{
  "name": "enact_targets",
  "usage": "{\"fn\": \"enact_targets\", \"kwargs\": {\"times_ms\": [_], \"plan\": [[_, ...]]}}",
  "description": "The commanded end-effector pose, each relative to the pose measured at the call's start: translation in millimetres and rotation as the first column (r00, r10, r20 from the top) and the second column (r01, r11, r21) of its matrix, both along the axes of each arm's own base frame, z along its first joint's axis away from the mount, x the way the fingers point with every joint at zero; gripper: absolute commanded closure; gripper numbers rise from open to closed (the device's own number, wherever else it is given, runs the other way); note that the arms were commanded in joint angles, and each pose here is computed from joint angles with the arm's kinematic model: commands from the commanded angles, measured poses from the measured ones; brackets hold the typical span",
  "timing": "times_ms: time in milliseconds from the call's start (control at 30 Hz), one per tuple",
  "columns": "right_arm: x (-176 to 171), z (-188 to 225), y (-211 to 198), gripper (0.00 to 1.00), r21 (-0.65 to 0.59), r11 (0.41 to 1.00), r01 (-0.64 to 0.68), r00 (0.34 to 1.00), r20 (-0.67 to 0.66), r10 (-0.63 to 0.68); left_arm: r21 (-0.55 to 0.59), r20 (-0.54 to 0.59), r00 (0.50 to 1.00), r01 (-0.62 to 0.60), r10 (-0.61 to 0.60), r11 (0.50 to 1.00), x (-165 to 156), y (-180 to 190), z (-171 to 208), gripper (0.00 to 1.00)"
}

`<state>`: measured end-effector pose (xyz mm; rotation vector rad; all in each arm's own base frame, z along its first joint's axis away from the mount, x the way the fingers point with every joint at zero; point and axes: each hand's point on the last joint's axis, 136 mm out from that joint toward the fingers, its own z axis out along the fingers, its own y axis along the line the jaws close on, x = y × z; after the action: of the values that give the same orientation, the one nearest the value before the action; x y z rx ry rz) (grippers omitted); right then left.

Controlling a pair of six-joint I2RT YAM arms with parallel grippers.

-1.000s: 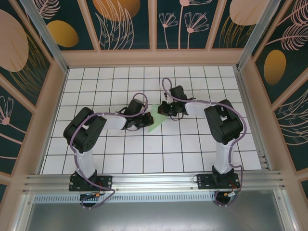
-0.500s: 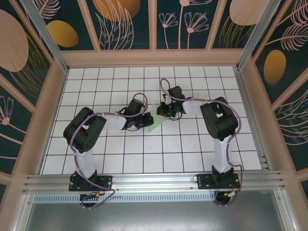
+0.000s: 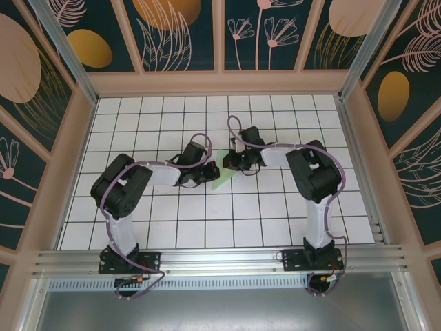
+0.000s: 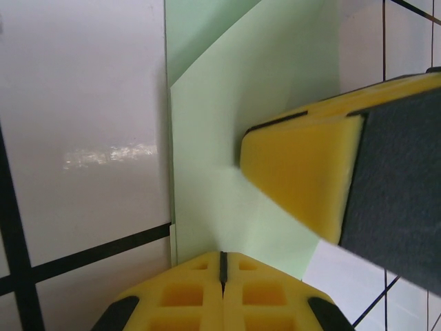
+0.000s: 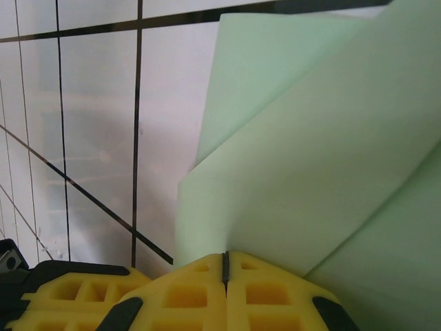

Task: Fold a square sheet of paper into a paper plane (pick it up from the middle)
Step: Fourth fold the wing at the center of the table.

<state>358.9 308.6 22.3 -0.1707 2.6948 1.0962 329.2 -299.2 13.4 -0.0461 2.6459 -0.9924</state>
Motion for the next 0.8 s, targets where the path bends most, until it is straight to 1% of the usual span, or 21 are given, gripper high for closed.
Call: {"fn": "enact_targets", "kwargs": {"times_ms": [0,133,300,533,700,767], "plan": [[5,0,-1,0.96,-0.005,1.000,-0.005,1.000,0.015,0.005,0.157,-0.182,0.983,0.014,0.015,0.988,-40,33,-56,1.00],[28,-3,-11,0.96,-0.027,0.999,0.043,0.999,0.029,-0.042,0.159,-0.186,0.982,0.018,0.012,0.987,-41,34,-57,1.00],[59,-10,-25,0.96,-0.024,0.994,0.108,0.994,0.001,-0.108,0.162,-0.205,0.979,0.015,0.019,0.987,-47,37,-61,1.00],[100,-19,-61,0.96,-0.073,0.974,0.214,0.977,0.032,-0.212,0.164,-0.214,0.977,0.011,0.025,0.986,-51,40,-63,1.00],[125,-6,-76,0.97,-0.078,0.964,0.255,0.965,0.081,-0.249,0.161,-0.212,0.977,0.013,0.022,0.987,-50,38,-62,1.00],[129,11,-72,0.96,-0.053,0.969,0.243,0.965,0.113,-0.236,0.159,-0.207,0.978,0.013,0.020,0.987,-48,37,-61,1.00]]}}
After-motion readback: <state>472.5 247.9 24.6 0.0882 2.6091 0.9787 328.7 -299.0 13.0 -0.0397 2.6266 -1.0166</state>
